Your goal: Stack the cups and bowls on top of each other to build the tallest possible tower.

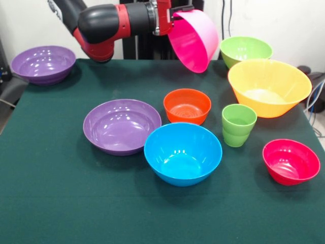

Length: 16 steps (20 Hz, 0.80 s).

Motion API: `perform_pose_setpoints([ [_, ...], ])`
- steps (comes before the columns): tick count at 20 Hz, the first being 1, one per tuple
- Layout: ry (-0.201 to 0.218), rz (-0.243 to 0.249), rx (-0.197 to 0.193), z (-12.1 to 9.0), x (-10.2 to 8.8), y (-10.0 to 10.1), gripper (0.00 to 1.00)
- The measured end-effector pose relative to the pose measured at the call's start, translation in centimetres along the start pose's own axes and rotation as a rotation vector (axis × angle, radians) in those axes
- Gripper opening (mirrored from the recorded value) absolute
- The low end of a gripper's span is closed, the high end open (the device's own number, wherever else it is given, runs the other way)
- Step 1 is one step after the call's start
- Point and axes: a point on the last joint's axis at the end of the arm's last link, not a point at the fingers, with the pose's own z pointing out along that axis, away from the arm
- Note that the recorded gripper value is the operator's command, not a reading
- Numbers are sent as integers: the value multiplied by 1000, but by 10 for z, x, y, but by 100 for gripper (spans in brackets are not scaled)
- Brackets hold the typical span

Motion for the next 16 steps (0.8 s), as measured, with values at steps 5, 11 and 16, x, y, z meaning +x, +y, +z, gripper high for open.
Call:
perform_pose_setpoints([
  [5, 0, 0, 0, 0, 0, 0, 0],
  [11, -8, -1, -1, -1, 1, 0, 100],
  [16, -25, 7, -1, -4, 4, -3, 100],
])
